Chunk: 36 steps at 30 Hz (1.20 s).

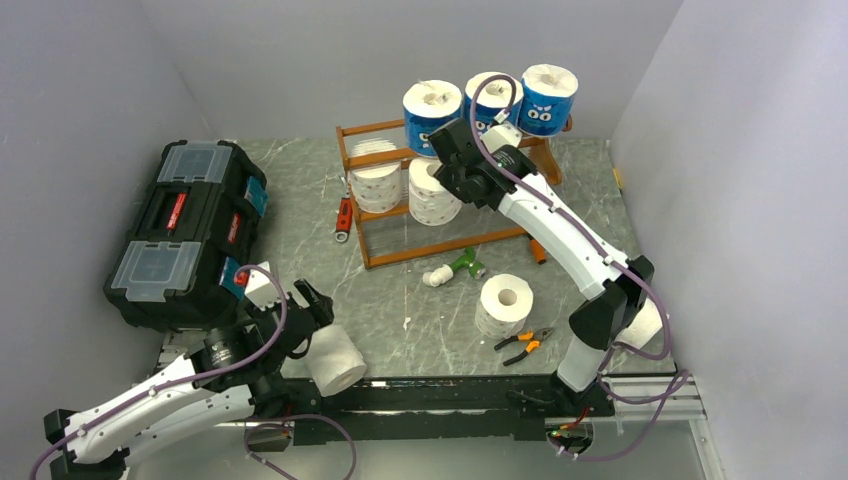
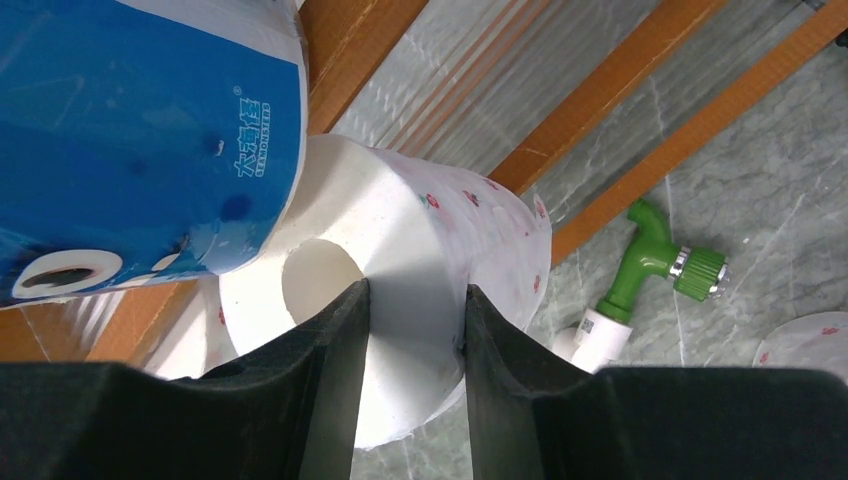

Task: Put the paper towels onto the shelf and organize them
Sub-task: Place the paper towel on the shelf.

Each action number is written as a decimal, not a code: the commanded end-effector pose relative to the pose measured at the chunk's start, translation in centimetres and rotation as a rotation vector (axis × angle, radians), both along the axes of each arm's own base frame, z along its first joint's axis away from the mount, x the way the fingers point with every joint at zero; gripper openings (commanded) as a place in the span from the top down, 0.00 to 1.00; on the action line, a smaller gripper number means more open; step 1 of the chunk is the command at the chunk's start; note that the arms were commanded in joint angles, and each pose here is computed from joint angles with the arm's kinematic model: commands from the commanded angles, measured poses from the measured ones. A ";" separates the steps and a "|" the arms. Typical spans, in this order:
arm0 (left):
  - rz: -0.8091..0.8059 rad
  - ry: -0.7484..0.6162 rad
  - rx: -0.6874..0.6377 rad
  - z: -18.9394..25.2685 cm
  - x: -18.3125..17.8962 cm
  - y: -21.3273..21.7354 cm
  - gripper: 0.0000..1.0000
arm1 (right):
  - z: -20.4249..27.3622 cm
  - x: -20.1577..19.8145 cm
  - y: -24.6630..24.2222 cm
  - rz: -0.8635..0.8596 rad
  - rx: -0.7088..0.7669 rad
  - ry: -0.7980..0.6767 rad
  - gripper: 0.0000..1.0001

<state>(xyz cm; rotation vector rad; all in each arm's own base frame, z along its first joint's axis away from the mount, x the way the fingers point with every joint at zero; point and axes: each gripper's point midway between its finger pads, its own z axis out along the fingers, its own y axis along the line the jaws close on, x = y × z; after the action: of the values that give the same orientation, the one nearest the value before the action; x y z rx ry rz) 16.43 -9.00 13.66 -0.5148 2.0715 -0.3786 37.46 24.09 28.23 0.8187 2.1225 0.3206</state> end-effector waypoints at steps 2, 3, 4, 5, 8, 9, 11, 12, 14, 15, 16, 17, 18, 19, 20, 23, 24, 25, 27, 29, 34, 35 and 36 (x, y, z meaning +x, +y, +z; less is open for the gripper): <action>0.008 -0.003 -0.011 0.0 0.0 0.1 0.12 | 2.6 1.9 0.1 -0.057 0.051 -0.103 1.00; 0.009 -0.004 -0.012 0.0 0.0 0.1 0.12 | 2.6 2.0 0.2 -0.061 0.050 -0.105 1.00; 0.010 -0.004 -0.014 0.0 0.0 0.1 0.12 | 2.4 2.2 0.2 -0.063 0.048 -0.105 1.00; 0.011 -0.004 -0.014 0.0 0.0 0.2 0.12 | 2.3 2.3 0.2 -0.064 0.046 -0.104 1.00; 0.010 -0.006 -0.012 -0.1 0.0 0.2 0.12 | 1.8 2.7 0.2 -0.068 0.047 -0.103 1.00; 0.009 -0.005 -0.010 -0.1 0.0 0.2 0.12 | 1.7 2.8 0.2 -0.069 0.050 -0.102 1.00; 0.010 -0.006 -0.009 -0.2 0.0 0.2 0.12 | 1.4 3.0 0.3 -0.069 0.058 -0.103 1.00; 0.009 -0.007 -0.009 -0.2 0.0 0.2 0.12 | 1.5 3.1 0.3 -0.070 0.062 -0.108 1.00; 0.010 -0.010 -0.007 -0.1 0.1 0.2 0.12 | 1.5 3.3 0.5 -0.069 0.070 -0.115 1.00; 0.011 -0.011 -0.007 0.0 0.1 0.2 0.12 | 1.5 3.4 0.7 -0.068 0.070 -0.117 1.00; 0.013 -0.012 -0.005 0.0 0.1 0.2 0.12 | 1.7 3.5 0.7 -0.067 0.071 -0.121 1.00; 0.014 -0.013 -0.003 0.0 0.1 0.3 0.12 | 1.7 3.6 0.8 -0.069 0.070 -0.123 1.00; 0.015 -0.012 -0.003 0.0 0.1 0.3 0.12 | 1.8 3.7 0.8 -0.070 0.070 -0.124 1.00; 0.016 -0.011 -0.003 -0.1 0.1 0.3 0.12 | 1.7 3.9 0.9 -0.070 0.069 -0.125 1.00; 0.016 -0.010 -0.005 -0.2 0.1 0.3 0.12 | 1.7 3.9 1.0 -0.067 0.071 -0.126 1.00; 0.012 -0.009 -0.010 -0.4 0.1 0.2 0.12 | 1.7 4.1 1.2 -0.063 0.078 -0.131 1.00; 0.010 -0.010 -0.013 -0.4 0.1 0.1 0.12 | 1.6 4.2 1.2 -0.066 0.078 -0.132 1.00; 0.009 -0.010 -0.013 -0.4 0.1 0.1 0.12 | 1.6 4.2 1.3 -0.067 0.079 -0.132 1.00; 0.007 -0.007 -0.010 -0.5 0.1 0.0 0.12 | 1.5 4.3 1.3 -0.070 0.080 -0.132 1.00; 0.006 -0.005 -0.007 -0.5 0.1 0.0 0.12 | 1.4 4.4 1.3 -0.078 0.082 -0.133 1.00; 0.004 -0.007 -0.007 -0.4 0.1 -0.1 0.11 | 1.4 4.8 1.4 -0.083 0.080 -0.142 1.00; 0.003 -0.006 -0.006 -0.5 0.1 -0.1 0.11 | 1.4 4.8 1.4 -0.082 0.077 -0.141 1.00; 0.004 -0.006 -0.006 -0.5 0.1 -0.1 0.11 | 1.3 4.9 1.4 -0.082 0.075 -0.141 1.00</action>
<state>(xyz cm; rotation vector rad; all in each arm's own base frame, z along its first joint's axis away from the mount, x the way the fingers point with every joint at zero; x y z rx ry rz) 16.34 -8.83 12.90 -0.5087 2.0796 -0.3634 40.86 24.81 27.87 0.8634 2.0261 0.3397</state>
